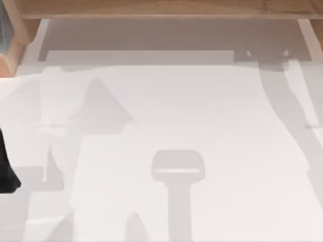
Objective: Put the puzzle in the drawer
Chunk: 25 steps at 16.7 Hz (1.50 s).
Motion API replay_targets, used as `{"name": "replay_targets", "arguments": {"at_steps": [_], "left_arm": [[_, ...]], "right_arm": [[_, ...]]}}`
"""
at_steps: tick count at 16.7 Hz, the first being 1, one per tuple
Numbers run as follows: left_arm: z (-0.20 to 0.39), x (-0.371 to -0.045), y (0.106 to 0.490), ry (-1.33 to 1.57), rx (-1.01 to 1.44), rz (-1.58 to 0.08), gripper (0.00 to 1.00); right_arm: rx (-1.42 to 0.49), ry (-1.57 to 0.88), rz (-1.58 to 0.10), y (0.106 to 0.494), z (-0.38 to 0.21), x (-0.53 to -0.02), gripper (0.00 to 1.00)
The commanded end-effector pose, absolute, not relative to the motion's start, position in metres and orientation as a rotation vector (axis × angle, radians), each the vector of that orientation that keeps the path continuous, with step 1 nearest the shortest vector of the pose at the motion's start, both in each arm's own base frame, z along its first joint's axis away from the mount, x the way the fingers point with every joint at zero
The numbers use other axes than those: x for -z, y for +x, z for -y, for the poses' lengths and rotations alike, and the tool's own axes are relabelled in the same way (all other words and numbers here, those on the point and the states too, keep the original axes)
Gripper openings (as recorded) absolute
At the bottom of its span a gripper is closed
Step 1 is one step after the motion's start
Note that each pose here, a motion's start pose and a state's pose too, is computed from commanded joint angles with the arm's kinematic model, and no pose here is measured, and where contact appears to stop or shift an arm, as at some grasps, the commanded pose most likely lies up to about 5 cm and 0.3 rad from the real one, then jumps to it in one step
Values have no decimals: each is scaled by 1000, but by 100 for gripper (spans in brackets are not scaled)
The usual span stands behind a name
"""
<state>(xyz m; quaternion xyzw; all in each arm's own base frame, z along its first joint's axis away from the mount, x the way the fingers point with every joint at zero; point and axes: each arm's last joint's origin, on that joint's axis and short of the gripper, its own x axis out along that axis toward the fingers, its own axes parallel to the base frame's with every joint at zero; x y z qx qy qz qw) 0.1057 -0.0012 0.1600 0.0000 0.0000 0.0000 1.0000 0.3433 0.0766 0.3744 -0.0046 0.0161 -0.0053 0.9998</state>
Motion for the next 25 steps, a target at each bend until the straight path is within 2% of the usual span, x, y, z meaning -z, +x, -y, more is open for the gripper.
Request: {"name": "replay_targets", "arguments": {"at_steps": [4,15,25], "left_arm": [[1,-160,106,0,0,0,100],[1,-160,106,0,0,0,100],[1,-160,106,0,0,0,100]], "right_arm": [[10,-2,-7,383,-98,-377,100],[10,0,-1,392,-99,-380,100],[10,0,0,449,-101,-378,100]]}}
